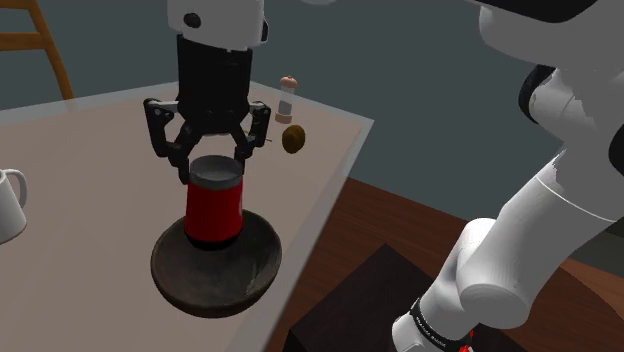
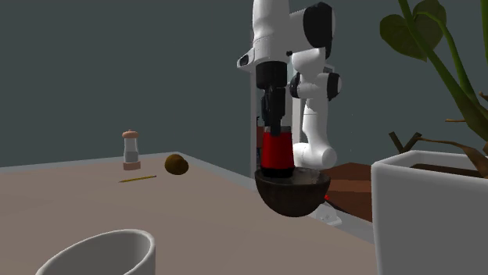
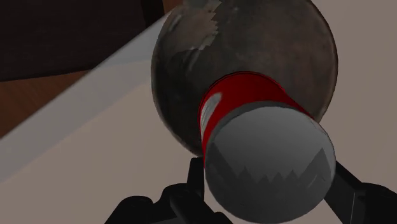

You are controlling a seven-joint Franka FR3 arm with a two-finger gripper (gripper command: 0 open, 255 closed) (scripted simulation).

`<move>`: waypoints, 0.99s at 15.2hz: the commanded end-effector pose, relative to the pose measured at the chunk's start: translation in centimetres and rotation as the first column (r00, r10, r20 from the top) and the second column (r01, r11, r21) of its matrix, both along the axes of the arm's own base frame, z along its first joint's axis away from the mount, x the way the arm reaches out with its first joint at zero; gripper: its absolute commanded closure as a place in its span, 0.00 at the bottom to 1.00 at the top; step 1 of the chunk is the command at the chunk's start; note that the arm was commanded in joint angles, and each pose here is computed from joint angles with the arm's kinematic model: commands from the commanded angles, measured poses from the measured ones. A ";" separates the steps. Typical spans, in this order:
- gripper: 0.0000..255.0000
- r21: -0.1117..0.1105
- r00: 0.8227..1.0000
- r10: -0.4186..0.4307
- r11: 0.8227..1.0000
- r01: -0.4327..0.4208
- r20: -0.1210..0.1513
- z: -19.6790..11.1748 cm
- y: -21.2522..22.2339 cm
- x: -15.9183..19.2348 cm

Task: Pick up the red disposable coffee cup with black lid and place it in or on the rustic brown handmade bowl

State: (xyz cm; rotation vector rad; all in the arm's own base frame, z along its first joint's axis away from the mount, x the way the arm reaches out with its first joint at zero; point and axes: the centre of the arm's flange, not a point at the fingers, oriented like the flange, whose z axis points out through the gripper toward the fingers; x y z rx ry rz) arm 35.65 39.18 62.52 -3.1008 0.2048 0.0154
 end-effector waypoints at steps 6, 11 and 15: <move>1.00 0.000 1.000 -0.001 1.000 0.001 0.000 -3.6 0.2 -0.1; 1.00 0.000 1.000 -0.001 1.000 0.001 0.000 -6.2 0.2 -0.1; 1.00 0.000 1.000 -0.001 1.000 0.001 0.000 -6.2 0.2 -0.1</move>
